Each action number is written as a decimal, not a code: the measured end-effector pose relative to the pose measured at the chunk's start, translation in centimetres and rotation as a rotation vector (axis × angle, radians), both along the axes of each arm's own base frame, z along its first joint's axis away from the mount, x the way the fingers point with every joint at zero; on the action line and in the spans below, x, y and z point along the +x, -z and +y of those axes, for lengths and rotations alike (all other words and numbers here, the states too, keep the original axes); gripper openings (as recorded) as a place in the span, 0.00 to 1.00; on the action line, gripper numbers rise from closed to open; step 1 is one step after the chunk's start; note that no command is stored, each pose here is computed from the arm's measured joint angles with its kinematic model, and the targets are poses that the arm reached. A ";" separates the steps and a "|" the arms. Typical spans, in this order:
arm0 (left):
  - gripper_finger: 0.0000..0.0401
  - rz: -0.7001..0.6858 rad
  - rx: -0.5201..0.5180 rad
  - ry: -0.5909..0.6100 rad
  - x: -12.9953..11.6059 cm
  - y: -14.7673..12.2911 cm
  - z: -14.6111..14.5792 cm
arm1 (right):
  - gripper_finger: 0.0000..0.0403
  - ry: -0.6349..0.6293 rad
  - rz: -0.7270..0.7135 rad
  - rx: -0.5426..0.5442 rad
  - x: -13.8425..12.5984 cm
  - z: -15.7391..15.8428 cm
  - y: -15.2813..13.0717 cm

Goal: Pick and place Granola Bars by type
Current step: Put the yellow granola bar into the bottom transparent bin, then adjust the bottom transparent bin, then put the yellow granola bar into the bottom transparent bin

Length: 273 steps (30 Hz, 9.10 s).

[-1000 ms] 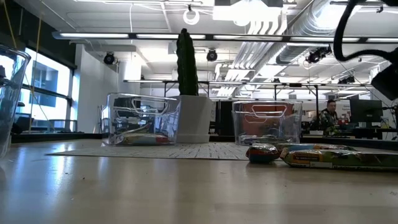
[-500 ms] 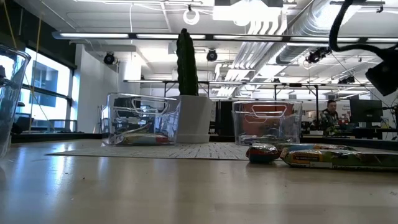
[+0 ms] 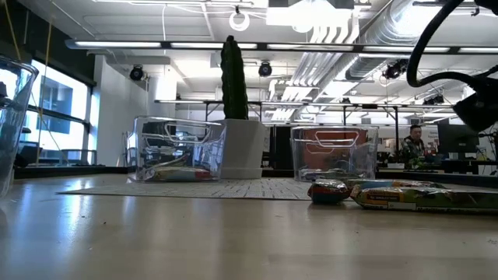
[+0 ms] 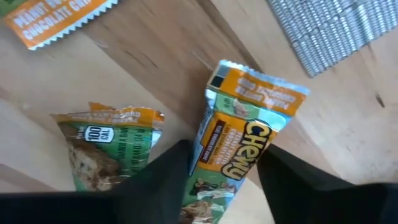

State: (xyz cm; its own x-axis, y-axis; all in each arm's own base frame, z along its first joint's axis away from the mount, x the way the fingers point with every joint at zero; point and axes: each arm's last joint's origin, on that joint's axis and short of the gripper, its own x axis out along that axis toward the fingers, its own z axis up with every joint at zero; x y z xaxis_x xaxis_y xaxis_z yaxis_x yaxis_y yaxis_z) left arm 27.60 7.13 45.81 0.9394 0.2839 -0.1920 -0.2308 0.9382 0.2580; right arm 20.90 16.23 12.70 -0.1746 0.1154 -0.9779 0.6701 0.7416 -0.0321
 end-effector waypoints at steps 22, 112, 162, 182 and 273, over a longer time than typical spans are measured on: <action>0.47 -0.033 -0.023 -0.058 -5.9 -2.4 -1.3 | 0.19 -0.022 -0.234 0.012 0.9 -2.1 -3.7; 0.15 0.744 -0.760 -0.176 -12.8 4.5 -10.0 | 0.44 -0.996 -1.185 -0.529 27.7 -7.4 -16.9; 0.00 0.649 -0.729 -0.270 -8.4 26.6 -15.5 | 0.44 -0.748 -0.546 -0.534 17.7 -11.2 -21.2; 0.00 0.423 -0.458 -0.151 -10.9 12.5 -19.9 | 0.44 -0.573 -0.219 -0.400 11.4 -2.4 -13.2; 0.00 0.345 -0.523 -0.200 -10.8 12.2 -19.9 | 0.44 -0.224 -0.562 -0.219 4.1 -12.8 -2.9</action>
